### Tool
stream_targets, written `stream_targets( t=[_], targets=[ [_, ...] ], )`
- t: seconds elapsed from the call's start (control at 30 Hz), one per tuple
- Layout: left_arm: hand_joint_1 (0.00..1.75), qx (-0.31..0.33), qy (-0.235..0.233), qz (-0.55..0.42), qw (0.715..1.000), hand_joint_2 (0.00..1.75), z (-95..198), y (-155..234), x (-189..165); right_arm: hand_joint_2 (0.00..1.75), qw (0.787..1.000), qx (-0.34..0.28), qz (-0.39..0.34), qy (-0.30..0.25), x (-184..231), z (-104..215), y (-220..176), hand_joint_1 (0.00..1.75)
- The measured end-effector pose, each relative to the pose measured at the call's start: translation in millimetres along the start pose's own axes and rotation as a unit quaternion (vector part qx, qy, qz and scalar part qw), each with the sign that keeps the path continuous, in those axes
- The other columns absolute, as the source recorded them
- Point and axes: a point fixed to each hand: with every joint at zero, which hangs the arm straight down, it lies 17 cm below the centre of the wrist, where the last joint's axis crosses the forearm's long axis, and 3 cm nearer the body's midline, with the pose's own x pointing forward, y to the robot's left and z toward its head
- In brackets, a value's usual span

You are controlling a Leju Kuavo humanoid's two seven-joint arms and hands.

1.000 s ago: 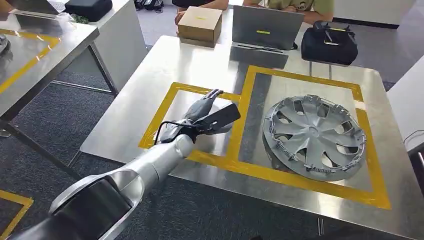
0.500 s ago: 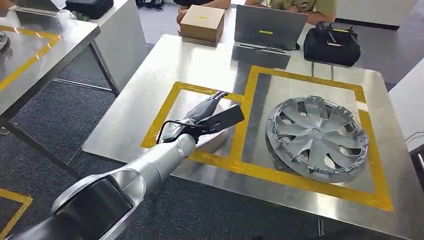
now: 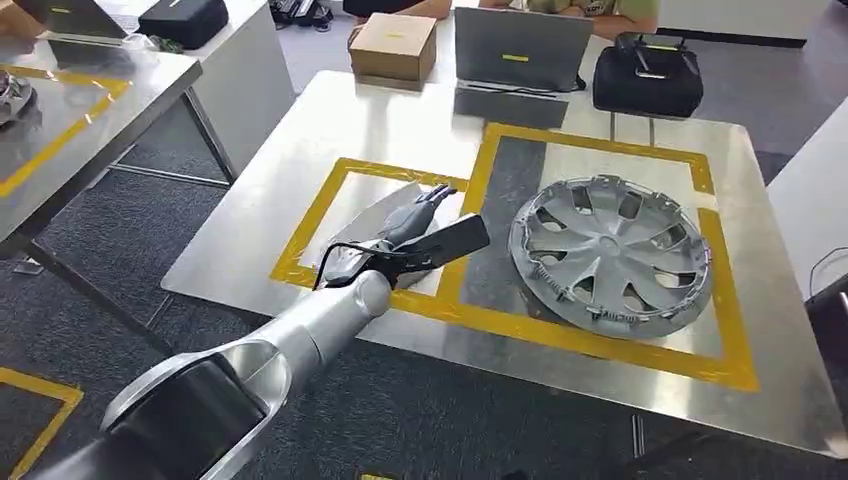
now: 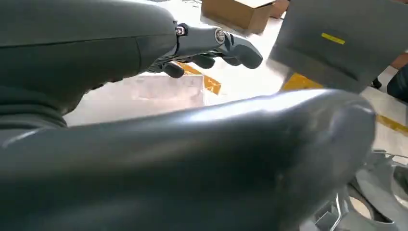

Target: Take the parts from the cabinet and place them on the table.

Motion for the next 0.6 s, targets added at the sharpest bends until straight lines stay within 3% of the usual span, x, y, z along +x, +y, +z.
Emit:
stream_targets(
  t=[0.6],
  targets=[
    [0.0, -0.024, -0.003, 0.046, 0.999, 0.0, -1, -22, 23, 0.0, 1.0, -0.006, 0.004, 0.003, -3, -2, -7, 0.0]
  ],
)
